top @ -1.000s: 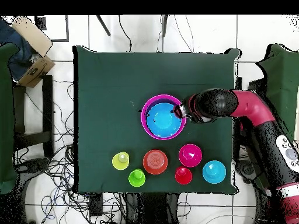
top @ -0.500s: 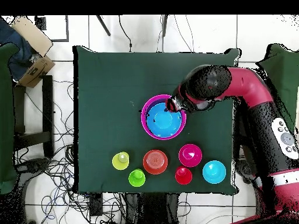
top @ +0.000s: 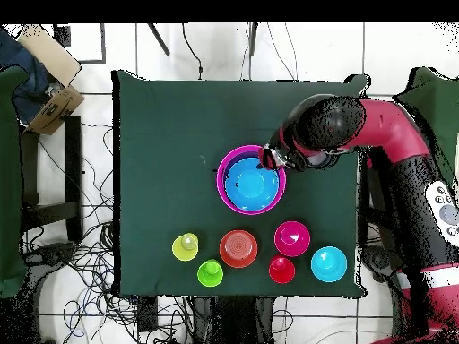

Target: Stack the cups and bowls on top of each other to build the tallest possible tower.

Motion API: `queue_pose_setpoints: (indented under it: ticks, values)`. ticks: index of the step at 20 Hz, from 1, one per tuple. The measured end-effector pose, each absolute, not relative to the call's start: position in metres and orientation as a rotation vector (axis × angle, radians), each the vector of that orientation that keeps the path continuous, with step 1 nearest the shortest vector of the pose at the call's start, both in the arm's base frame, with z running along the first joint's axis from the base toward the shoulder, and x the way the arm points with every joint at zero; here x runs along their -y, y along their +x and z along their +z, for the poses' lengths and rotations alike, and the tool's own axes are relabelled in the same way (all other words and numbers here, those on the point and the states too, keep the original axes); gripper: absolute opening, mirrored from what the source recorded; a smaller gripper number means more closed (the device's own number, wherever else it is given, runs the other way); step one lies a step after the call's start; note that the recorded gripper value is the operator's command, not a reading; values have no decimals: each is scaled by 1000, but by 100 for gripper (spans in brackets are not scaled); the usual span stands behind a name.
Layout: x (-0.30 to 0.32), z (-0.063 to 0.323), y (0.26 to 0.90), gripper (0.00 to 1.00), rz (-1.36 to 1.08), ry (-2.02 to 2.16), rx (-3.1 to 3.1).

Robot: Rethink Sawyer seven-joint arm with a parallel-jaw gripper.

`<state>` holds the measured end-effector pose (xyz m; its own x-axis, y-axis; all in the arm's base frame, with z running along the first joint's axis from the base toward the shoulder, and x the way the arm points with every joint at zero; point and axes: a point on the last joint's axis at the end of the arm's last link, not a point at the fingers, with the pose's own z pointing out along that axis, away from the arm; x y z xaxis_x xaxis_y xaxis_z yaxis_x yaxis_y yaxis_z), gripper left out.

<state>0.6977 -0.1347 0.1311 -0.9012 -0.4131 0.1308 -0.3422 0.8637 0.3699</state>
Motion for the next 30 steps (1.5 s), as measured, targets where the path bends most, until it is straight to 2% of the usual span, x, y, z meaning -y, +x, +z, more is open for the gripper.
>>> queue_pose_setpoints:
  ticks: [8, 24, 30]
  values:
    - [160, 132, 672, 100, -499, 551, 2826]
    - [231, 166, 583, 100, -413, 472, 2791]
    - [255, 166, 559, 100, -428, 425, 2811]
